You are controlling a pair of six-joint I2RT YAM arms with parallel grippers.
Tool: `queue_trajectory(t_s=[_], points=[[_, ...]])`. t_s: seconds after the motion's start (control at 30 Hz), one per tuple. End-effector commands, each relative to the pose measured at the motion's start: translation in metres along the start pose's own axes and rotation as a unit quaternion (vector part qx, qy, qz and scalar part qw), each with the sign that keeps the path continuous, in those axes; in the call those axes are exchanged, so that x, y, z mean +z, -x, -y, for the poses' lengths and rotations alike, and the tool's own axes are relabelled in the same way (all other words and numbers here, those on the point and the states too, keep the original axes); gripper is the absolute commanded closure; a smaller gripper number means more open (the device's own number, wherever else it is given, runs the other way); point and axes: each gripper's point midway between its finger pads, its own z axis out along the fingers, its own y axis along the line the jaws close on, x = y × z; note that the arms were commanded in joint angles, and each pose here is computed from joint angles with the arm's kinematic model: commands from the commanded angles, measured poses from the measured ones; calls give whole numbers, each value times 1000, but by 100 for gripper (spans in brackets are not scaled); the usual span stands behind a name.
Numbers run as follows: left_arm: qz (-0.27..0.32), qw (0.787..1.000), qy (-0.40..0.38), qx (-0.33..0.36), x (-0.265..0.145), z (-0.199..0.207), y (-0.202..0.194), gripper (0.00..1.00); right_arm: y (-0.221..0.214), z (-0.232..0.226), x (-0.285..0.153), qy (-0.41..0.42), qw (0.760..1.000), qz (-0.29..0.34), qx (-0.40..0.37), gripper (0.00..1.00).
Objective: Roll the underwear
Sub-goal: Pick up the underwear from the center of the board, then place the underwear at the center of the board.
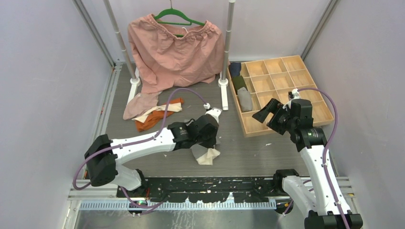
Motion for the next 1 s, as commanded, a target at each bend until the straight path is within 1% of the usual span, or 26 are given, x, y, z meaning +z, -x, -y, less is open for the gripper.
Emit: queue_trajectory(t_s=[0.0, 0.1, 0.2, 0.3, 0.37, 0.5, 0.53, 0.63, 0.73, 0.8, 0.87, 0.93, 0.97], points=[[58, 996, -72, 14, -32, 35, 41, 99, 7, -13, -4, 30, 999, 13, -13, 9], [81, 994, -72, 15, -48, 34, 54, 99, 5, -15, -4, 38, 999, 10, -16, 9], [114, 992, -54, 13, -66, 23, 66, 99, 3, -15, -4, 41, 999, 7, -17, 9], [151, 988, -41, -8, -84, 4, 74, 99, 1, -14, -2, 40, 999, 3, -16, 9], [169, 985, -26, -32, -91, -16, 74, 99, 0, -13, -1, 39, 999, -1, -15, 9], [165, 981, 41, -99, -91, -76, 48, 99, -4, -12, 3, 44, 999, -12, -14, 9], [159, 978, 63, -122, -89, -93, 34, 99, -6, -13, 3, 45, 999, -15, -14, 9], [161, 963, 120, -178, -95, -133, 4, 99, -7, -12, 4, 45, 999, -17, -17, 9], [156, 951, 159, -213, -101, -157, -23, 99, -8, -10, 6, 41, 999, -22, -16, 9], [167, 947, 163, -220, -107, -162, -25, 99, -10, -10, 7, 43, 999, -28, -13, 9], [182, 945, 162, -218, -113, -162, -19, 99, -11, -11, 7, 45, 998, -32, -12, 9], [198, 949, 146, -199, -119, -155, -2, 99, -11, -12, 6, 47, 998, -32, -12, 9], [202, 953, 135, -179, -122, -149, 8, 99, -11, -12, 6, 47, 998, -31, -13, 9]])
